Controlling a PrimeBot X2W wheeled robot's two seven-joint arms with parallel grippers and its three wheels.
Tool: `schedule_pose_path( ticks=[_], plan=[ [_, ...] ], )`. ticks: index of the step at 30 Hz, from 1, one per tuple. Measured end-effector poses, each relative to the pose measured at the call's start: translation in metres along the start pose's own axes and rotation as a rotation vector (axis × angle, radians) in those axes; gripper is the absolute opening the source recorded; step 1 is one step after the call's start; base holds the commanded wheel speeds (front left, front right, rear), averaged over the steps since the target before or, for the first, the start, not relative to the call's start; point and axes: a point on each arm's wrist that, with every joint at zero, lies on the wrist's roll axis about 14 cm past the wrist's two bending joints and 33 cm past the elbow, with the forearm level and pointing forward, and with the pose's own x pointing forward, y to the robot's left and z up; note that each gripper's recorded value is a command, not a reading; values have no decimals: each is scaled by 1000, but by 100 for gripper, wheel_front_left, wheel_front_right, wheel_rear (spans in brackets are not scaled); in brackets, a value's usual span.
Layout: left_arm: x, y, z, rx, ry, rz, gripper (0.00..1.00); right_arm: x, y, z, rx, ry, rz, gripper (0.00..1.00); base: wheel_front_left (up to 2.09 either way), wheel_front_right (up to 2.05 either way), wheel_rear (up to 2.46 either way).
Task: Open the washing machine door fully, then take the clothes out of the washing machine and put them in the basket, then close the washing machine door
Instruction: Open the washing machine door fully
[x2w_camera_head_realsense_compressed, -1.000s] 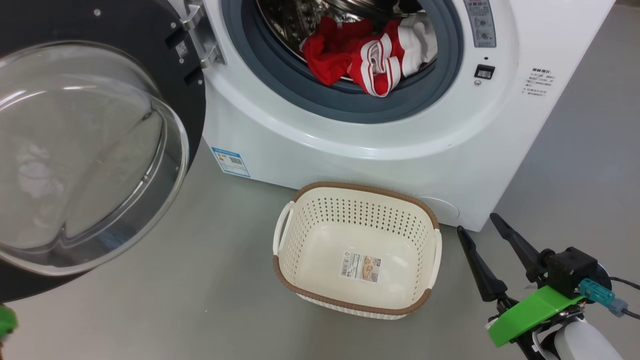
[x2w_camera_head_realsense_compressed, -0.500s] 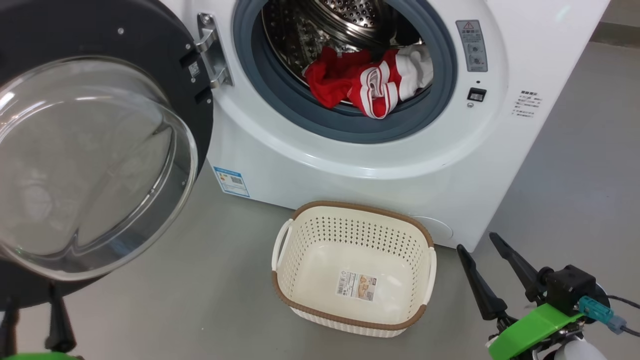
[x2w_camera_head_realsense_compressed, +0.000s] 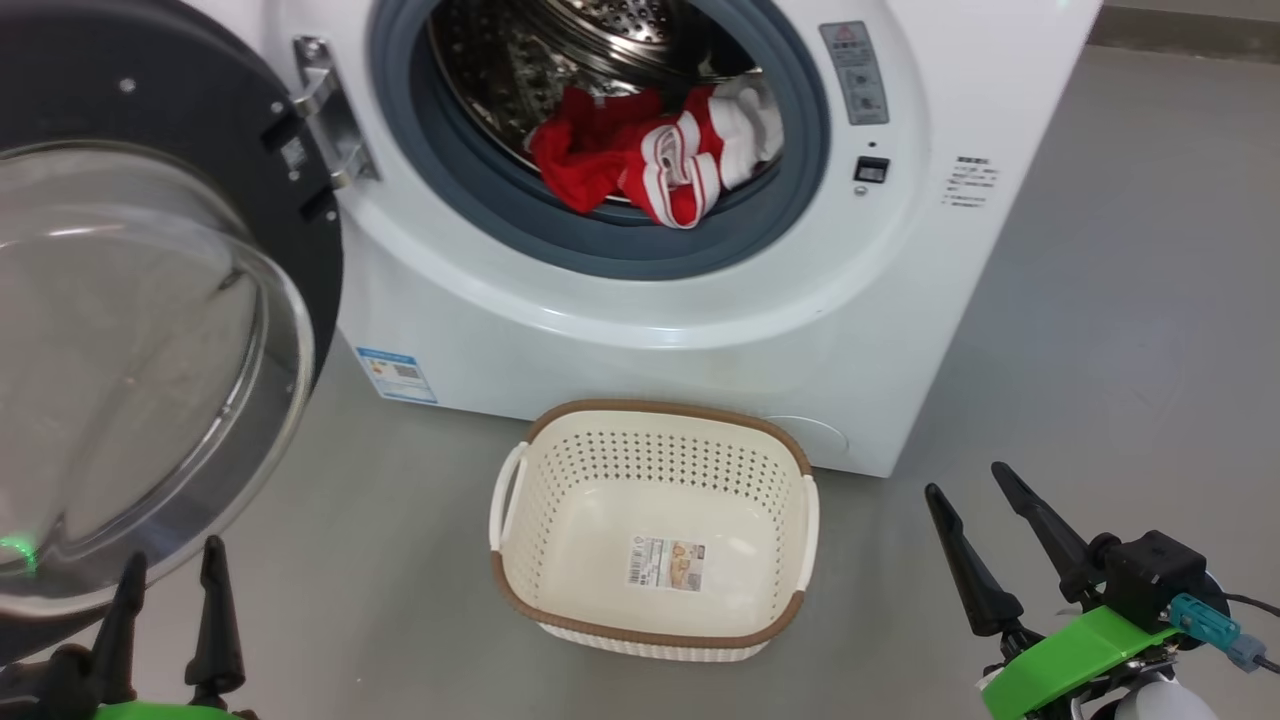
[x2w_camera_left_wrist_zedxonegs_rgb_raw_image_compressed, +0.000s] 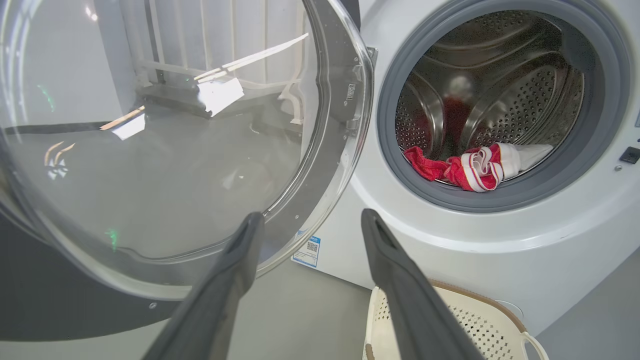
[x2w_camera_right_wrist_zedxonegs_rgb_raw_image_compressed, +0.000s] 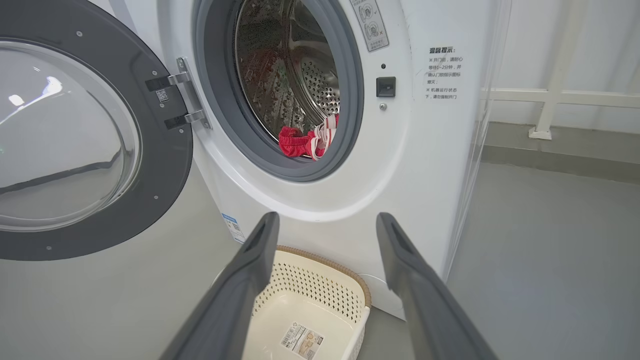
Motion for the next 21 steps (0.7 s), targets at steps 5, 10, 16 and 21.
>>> schedule_pose_path(
  ticks=[5,10,16,21],
  plan=[
    [8,-31,-6,4,14,-94,100,-11,-16,3,-1,-8,-53,100,0,0,0],
    [18,-67,-12,-3,31,-206,100,-27,-39,7,-5,-19,-134,100,0,0,0],
    [21,-94,-23,-25,62,-280,100,-44,-56,12,-16,-30,-200,100,0,0,0],
    [24,-123,-28,-23,76,-366,100,-62,-72,17,-24,-40,-265,100,0,0,0]
  ],
)
